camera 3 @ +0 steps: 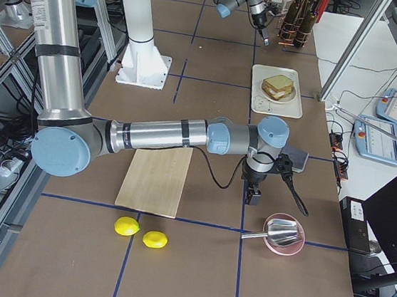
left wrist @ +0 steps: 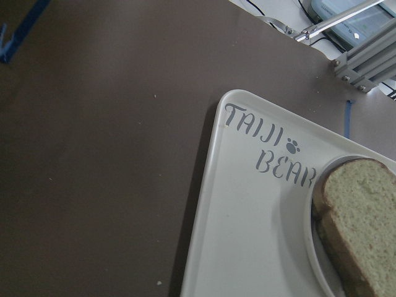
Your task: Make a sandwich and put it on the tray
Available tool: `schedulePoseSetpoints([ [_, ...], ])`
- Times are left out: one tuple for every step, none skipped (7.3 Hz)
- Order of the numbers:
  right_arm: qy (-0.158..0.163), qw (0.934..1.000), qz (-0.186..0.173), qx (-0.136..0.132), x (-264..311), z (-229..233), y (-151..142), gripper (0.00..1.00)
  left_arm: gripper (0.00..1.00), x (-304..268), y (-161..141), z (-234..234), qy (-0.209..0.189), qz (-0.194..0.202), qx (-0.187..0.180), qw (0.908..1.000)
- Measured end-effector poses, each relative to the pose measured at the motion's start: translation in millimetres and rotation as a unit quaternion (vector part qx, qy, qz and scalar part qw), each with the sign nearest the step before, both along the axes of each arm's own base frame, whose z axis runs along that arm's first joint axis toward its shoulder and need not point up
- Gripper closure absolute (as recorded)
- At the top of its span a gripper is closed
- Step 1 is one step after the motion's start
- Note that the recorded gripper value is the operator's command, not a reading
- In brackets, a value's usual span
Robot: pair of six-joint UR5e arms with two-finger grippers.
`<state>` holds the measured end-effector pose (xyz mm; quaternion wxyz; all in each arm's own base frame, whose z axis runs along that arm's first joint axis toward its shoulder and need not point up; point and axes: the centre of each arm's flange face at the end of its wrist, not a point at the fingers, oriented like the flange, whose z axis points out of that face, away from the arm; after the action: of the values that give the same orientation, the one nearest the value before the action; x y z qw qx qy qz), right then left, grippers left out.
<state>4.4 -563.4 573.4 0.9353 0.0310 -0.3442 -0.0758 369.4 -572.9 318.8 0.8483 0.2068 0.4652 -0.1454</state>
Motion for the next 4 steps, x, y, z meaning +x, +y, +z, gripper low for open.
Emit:
schedulePoseSetpoints([
  [0.0,1.0,0.005,-0.002,6,3,2,0.0,0.0,-34,-3,8,-0.057,0.019,0.035,0.9976],
  [0.0,0.9999,0.009,-0.004,12,6,4,0.0,0.0,-75,-8,22,-0.112,0.037,0.07,0.9906],
  [0.0,0.9999,0.014,-0.007,18,10,8,0.0,0.0,-113,-13,36,-0.149,0.05,0.093,0.9833],
  [-0.001,0.9998,0.019,-0.008,24,14,13,0.0,0.0,-150,-17,52,-0.174,0.067,0.108,0.9765],
])
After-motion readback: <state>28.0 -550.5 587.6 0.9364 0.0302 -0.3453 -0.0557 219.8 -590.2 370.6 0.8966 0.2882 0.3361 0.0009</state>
